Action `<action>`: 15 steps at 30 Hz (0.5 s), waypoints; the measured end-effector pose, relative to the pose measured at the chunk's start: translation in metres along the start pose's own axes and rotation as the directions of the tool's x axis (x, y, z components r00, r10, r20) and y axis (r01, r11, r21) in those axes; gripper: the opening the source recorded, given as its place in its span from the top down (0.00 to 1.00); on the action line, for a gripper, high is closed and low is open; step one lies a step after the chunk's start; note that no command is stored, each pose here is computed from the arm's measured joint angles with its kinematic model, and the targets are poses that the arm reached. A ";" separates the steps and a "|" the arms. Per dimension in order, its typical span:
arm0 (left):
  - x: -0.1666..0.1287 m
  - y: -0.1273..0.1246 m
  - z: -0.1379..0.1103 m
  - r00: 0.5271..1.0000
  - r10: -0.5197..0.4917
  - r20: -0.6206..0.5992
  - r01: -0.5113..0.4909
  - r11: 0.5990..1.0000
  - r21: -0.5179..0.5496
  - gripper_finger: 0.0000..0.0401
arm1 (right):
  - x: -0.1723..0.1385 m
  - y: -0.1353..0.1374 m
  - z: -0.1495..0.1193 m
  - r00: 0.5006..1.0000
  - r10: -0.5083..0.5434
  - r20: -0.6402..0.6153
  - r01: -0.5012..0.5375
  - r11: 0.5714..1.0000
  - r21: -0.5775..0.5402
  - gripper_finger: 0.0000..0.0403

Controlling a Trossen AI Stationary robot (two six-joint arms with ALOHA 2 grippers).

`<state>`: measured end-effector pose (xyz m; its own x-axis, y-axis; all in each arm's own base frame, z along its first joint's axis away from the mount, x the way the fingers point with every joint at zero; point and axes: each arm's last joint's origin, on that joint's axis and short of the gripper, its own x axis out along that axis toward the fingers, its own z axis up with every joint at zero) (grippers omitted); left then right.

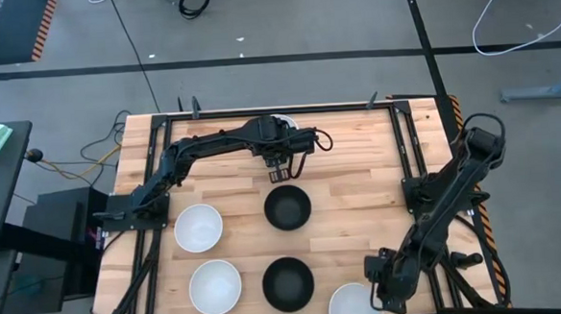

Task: Nest bowls inside each other
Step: Stack the white bowl on top of the stacked white bowls

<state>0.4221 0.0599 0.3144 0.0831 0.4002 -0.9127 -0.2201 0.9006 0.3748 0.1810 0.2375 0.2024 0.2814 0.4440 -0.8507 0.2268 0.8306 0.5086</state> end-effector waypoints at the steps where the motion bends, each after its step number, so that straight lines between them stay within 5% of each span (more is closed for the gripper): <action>1: 0.000 0.000 0.000 1.000 0.000 0.000 0.000 1.000 -0.001 0.79 | 0.002 0.003 0.001 1.000 0.002 0.003 -0.002 1.000 -0.008 0.85; 15: 0.000 0.000 0.000 1.000 0.000 0.000 0.000 1.000 -0.005 0.79 | 0.009 -0.001 0.013 0.995 -0.099 0.004 0.099 0.995 0.019 0.85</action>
<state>0.4221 0.0598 0.3144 0.0828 0.4004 -0.9126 -0.2249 0.8996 0.3743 0.1952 0.2361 0.1956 0.2609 0.3581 -0.8965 0.2710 0.8642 0.4240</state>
